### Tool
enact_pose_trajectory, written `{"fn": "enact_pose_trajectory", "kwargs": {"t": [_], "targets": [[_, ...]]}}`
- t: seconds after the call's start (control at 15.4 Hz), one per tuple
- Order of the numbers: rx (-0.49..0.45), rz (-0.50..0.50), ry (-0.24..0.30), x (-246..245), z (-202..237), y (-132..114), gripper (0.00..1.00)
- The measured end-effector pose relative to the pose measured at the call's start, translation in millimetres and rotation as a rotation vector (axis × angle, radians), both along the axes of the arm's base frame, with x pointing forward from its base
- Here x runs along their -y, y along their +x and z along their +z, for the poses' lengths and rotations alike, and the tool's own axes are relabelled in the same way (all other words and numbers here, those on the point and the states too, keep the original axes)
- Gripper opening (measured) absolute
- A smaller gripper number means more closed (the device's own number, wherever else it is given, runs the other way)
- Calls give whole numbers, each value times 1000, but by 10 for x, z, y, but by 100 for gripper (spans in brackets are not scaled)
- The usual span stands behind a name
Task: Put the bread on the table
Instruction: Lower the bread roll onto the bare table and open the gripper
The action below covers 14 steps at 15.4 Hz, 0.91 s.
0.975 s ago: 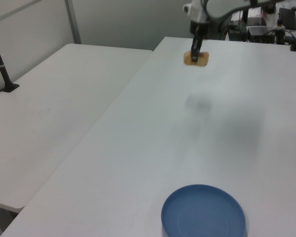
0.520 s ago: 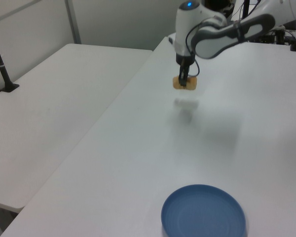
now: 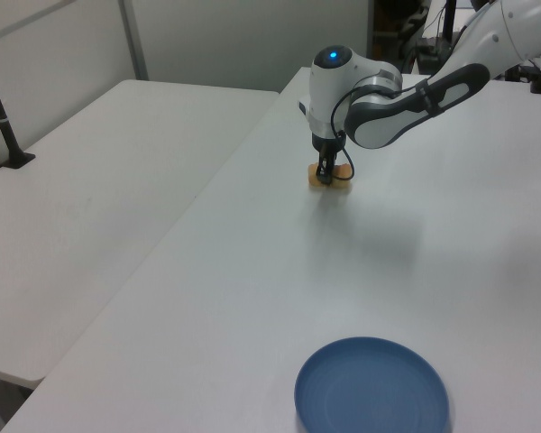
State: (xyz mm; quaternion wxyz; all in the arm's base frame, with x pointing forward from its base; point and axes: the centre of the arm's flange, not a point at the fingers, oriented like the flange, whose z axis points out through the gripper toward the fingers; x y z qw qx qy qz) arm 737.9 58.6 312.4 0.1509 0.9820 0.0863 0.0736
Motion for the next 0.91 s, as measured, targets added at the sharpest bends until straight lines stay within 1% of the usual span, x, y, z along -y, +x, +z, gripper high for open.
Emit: {"fn": "enact_pose_trajectory", "kwargs": {"t": [0.13, 0.2, 0.26, 0.46, 0.52, 0.72, 0.78, 0.91], "targets": [[8, -28, 6, -15, -11, -1, 49], [10, -37, 7, -29, -21, -2, 57], [12, -45, 11, -61, -34, -5, 67], [18, -60, 35, -224, -52, -22, 98], [19, -59, 46, -303, -53, -31, 100], [18, -41, 67, -506, -51, -58, 100], [20, -32, 61, -533, -50, -61, 100], [27, -12, 28, -537, -45, -59, 100]]}}
